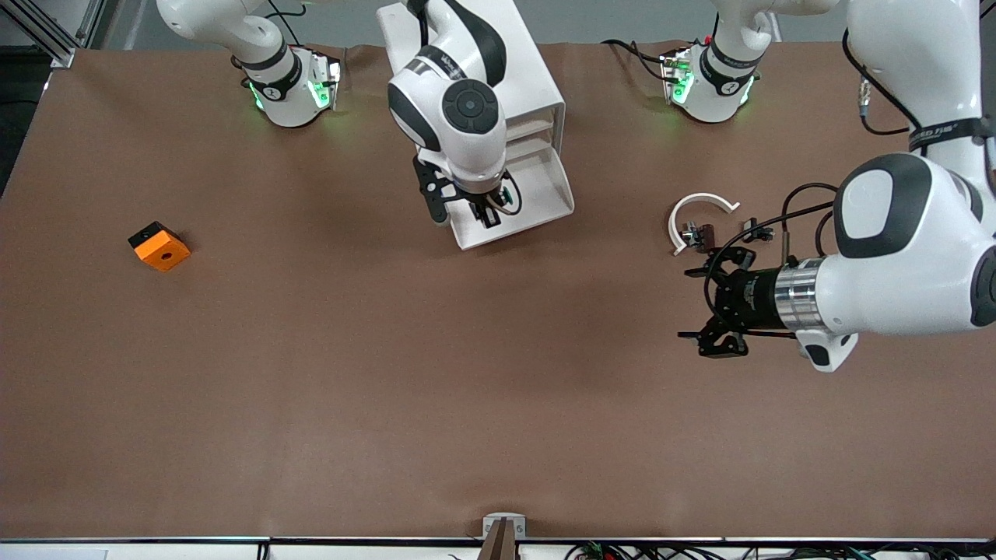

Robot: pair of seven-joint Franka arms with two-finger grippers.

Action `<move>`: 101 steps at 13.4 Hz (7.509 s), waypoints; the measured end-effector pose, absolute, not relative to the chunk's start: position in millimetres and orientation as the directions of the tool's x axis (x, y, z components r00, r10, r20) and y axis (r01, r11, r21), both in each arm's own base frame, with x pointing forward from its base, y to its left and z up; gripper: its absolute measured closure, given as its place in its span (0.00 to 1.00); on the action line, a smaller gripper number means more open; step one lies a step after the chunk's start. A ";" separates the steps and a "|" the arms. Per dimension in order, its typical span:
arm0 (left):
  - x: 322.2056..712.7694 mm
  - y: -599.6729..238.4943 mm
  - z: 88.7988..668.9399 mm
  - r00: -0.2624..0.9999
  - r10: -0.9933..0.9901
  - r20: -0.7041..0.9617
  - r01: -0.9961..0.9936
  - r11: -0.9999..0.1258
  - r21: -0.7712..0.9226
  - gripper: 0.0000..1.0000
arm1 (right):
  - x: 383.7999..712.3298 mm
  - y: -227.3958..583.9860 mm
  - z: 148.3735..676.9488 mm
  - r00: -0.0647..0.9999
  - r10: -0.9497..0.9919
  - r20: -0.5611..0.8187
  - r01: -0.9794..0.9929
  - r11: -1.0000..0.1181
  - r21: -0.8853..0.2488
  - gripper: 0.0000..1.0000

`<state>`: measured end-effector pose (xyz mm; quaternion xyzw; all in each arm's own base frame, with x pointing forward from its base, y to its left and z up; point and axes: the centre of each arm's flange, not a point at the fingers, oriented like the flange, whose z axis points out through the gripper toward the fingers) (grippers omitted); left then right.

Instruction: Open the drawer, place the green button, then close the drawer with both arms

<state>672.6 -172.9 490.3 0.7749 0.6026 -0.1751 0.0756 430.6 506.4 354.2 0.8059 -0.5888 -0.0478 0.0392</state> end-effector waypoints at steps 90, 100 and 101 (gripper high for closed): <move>548.7 -357.5 368.3 0.861 0.506 -0.046 0.503 -0.862 -0.061 0.00 | 609.3 -30.6 584.0 0.985 0.031 -0.170 0.042 -0.997 0.062 0.00; 634.0 -155.7 477.4 0.921 0.390 0.003 0.389 -0.919 -0.067 0.00 | 579.9 -52.7 657.3 0.993 -0.026 -0.120 -0.019 -0.998 0.057 0.00; 636.2 -147.2 491.9 0.931 0.365 0.012 0.365 -0.929 -0.064 0.00 | 575.3 -52.3 659.9 0.991 -0.026 -0.129 -0.019 -0.998 0.053 0.00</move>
